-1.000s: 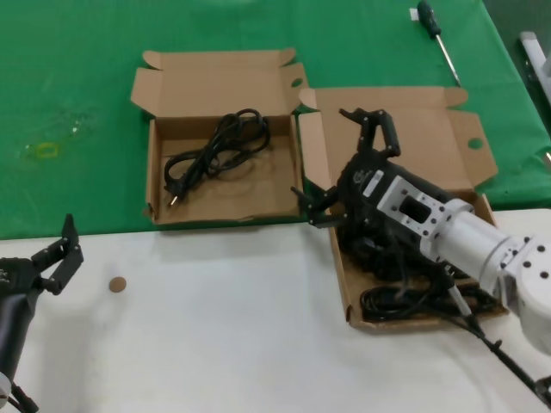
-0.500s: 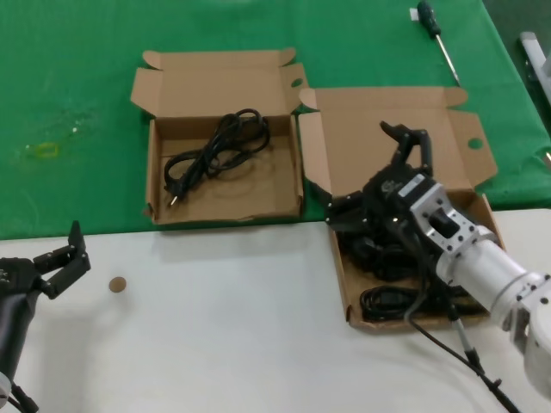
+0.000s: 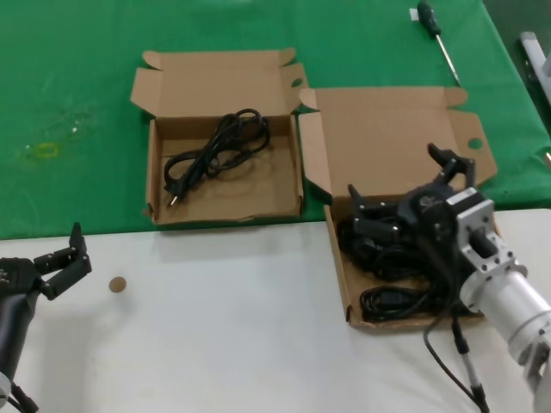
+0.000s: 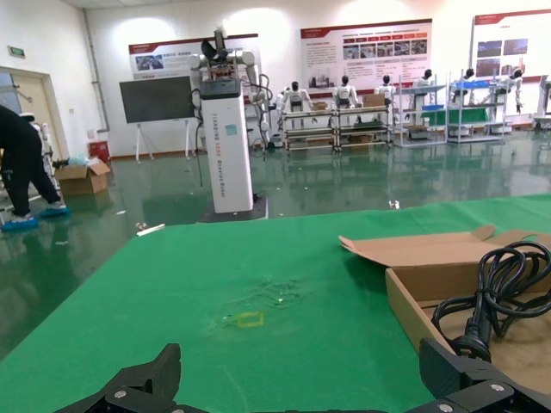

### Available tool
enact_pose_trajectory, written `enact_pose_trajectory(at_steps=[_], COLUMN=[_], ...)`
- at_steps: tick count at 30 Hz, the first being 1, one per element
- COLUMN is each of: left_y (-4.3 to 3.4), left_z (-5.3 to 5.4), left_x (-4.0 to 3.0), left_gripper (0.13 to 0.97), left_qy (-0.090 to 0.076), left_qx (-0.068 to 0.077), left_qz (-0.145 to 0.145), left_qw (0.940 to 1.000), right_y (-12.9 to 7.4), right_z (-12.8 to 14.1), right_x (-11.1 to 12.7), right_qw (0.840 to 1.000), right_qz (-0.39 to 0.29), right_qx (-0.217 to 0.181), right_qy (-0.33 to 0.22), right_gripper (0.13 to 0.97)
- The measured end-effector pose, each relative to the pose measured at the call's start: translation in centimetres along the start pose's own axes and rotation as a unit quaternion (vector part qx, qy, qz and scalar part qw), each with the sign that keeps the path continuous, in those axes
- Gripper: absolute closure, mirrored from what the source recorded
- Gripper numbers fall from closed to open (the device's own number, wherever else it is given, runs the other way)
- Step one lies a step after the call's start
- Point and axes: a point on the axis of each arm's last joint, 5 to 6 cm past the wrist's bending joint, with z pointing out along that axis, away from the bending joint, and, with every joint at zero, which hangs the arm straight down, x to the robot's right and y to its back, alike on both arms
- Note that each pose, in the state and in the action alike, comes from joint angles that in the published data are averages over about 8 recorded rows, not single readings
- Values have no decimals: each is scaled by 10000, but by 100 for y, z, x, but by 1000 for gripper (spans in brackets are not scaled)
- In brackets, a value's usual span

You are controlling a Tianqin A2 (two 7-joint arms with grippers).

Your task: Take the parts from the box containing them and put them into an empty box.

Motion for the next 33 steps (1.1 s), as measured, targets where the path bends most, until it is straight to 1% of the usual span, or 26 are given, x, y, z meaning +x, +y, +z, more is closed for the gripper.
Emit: enact_pose_trajectory(at_steps=[6, 13, 33], left_y=[0, 0, 0], left_z=[0, 0, 0], left_x=[0, 0, 0], left_gripper=[132, 132, 132], left_qy=[0, 0, 0], left_qx=[0, 0, 0], left_qz=[0, 0, 0], left_qw=[10000, 10000, 10000], right_y=[67, 124, 131], right_z=[-153, -298, -320], right_x=[3, 9, 11], right_qw=[9984, 9941, 9932], right_qz=[454, 857, 916], right_qx=[-100, -188, -199], right_qy=[326, 636, 684], right_gripper=[130, 130, 130])
